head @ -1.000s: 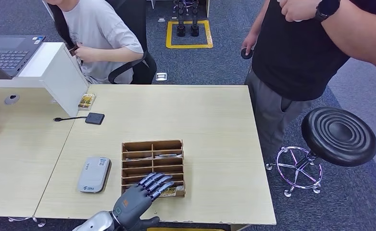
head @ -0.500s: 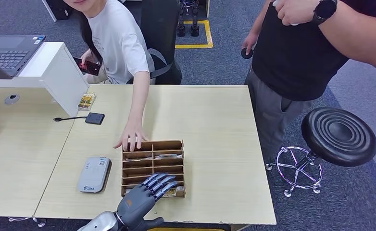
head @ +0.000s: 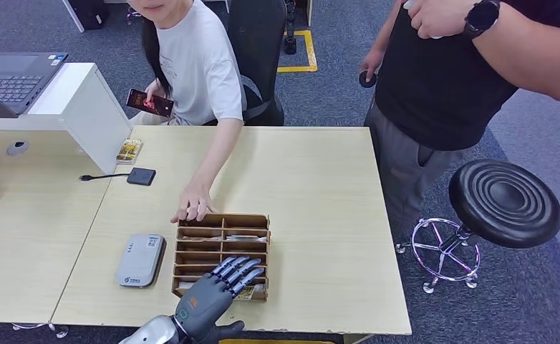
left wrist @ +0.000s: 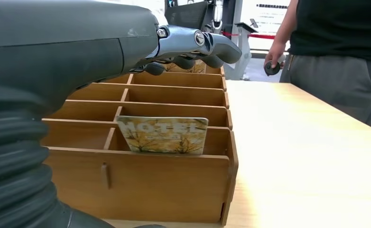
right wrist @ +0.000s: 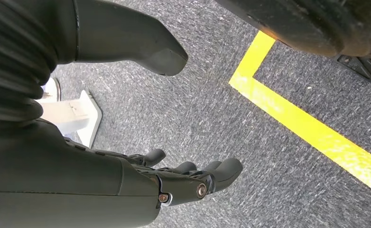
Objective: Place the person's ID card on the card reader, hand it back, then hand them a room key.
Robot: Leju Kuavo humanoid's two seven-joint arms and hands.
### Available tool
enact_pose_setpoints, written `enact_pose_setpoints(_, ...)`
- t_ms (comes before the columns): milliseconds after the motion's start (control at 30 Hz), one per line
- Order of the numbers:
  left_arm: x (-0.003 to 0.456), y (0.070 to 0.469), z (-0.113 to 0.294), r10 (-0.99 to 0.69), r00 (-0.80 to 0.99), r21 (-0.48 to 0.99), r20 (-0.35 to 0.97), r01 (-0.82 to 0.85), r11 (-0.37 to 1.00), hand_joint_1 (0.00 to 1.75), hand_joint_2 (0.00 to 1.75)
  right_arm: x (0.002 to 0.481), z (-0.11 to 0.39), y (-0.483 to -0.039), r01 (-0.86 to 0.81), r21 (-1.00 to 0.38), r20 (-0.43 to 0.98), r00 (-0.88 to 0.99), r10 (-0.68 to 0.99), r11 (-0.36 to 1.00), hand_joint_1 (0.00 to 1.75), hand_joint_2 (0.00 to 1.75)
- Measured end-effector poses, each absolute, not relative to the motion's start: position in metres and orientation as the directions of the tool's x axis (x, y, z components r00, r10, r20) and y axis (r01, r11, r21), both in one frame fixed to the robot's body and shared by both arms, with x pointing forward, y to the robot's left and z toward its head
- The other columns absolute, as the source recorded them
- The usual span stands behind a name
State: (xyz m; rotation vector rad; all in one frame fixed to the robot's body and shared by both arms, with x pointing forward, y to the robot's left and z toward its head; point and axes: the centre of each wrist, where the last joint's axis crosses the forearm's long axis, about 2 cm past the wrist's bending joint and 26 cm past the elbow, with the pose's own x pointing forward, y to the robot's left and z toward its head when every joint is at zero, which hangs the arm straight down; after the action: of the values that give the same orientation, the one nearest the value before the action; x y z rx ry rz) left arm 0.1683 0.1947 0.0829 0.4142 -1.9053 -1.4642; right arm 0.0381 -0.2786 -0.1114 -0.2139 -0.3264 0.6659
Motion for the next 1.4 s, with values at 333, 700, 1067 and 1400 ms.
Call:
enact_pose_setpoints(333, 0.1681, 0.1934, 0.0815, -0.627, -0.706, 0.934, 0.328, 0.145, 0.326, 0.0, 1.75, 0.0381, -0.1114, -0.2786, -0.569, -0.298, 0.227, 0.738, 0.636, 0.767, 0.0, 1.75)
enact_pose_setpoints(700, 0.1669, 0.189, 0.083, -0.646, -0.7, 0.934, 0.305, 0.088, 0.346, 0.0, 1.75, 0.0381, -0.1114, -0.2786, -0.566, -0.302, 0.227, 0.739, 0.634, 0.767, 0.0, 1.75)
enact_pose_setpoints(1067, 0.1665, 0.1884, 0.083, -0.651, -0.699, 0.935, 0.297, 0.075, 0.346, 0.0, 1.75, 0.0381, -0.1113, -0.2787, -0.565, -0.303, 0.227, 0.739, 0.634, 0.768, 0.0, 1.75)
enact_pose_setpoints(1400, 0.1664, 0.1887, 0.0819, -0.653, -0.697, 0.936, 0.298, 0.078, 0.344, 0.0, 1.75, 0.0381, -0.1114, -0.2787, -0.565, -0.303, 0.227, 0.739, 0.634, 0.768, 0.0, 1.75)
